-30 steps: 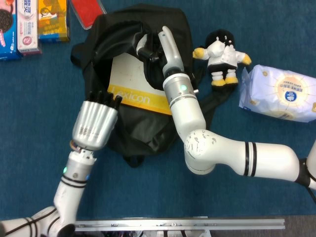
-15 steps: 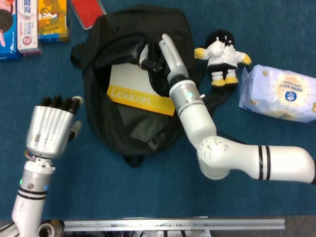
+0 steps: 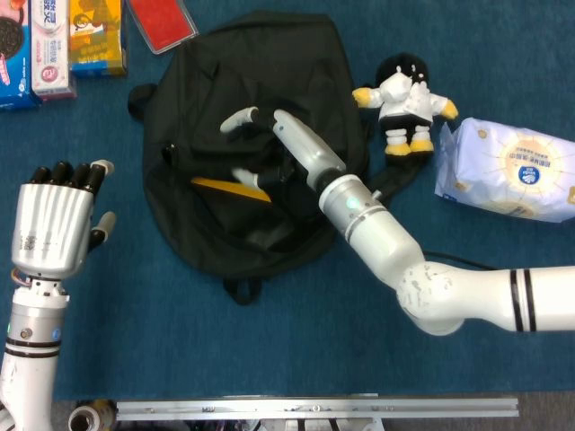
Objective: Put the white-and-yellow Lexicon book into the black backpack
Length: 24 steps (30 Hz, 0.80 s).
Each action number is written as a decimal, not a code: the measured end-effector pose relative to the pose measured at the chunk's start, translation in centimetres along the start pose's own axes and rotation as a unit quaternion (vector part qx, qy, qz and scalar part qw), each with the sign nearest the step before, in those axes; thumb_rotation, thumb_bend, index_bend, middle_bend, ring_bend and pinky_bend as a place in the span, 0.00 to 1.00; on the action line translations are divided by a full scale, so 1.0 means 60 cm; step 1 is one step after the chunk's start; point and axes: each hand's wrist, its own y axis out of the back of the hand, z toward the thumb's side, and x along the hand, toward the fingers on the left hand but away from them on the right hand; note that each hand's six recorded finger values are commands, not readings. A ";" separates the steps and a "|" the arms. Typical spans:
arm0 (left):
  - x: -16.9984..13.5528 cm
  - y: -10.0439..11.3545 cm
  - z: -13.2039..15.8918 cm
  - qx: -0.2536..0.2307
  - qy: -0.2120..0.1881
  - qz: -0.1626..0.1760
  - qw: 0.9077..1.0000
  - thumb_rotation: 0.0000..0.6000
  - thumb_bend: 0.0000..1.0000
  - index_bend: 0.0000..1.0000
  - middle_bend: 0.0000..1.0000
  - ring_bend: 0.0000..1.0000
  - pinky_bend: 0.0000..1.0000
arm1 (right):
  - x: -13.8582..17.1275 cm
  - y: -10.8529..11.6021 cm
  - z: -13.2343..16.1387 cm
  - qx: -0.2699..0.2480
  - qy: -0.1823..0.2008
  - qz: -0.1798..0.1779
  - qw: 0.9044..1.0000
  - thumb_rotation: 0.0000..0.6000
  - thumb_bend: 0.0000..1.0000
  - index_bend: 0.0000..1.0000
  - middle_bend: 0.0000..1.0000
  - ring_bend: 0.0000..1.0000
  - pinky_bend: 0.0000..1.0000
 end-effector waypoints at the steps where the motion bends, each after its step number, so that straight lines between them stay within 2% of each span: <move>1: 0.000 0.001 -0.001 0.002 0.001 0.001 1.000 1.00 0.13 0.36 0.54 0.45 0.54 | 0.002 -0.001 -0.002 0.008 0.000 0.005 1.000 1.00 0.14 0.10 0.18 0.08 0.17; 5: 0.001 0.001 -0.006 0.004 0.006 0.000 1.000 1.00 0.13 0.36 0.53 0.44 0.54 | 0.007 -0.004 -0.004 0.028 0.008 0.014 0.999 1.00 0.07 0.02 0.13 0.04 0.12; 11: 0.005 0.005 -0.009 0.003 0.007 0.001 1.000 1.00 0.13 0.36 0.53 0.44 0.54 | 0.016 0.007 0.005 0.038 0.033 0.006 0.999 1.00 0.01 0.01 0.12 0.03 0.10; 15: 0.010 0.010 -0.017 -0.001 0.012 0.003 1.000 1.00 0.13 0.36 0.53 0.44 0.54 | 0.028 0.029 0.007 0.035 0.039 0.001 0.999 1.00 0.00 0.01 0.12 0.03 0.10; 18: 0.012 0.012 -0.023 -0.008 0.017 0.002 1.000 1.00 0.13 0.36 0.53 0.44 0.54 | 0.039 0.054 0.000 0.062 0.042 -0.018 0.997 1.00 0.07 0.02 0.18 0.05 0.11; 20: 0.014 0.011 -0.028 -0.014 0.020 -0.002 1.000 1.00 0.13 0.36 0.53 0.44 0.54 | 0.047 0.072 -0.010 0.084 0.040 -0.037 0.995 1.00 0.13 0.07 0.24 0.09 0.17; 24: 0.019 0.007 -0.038 -0.027 0.024 -0.016 0.999 1.00 0.13 0.36 0.53 0.44 0.54 | 0.073 0.125 -0.048 0.150 0.028 -0.093 0.984 1.00 0.23 0.16 0.31 0.15 0.27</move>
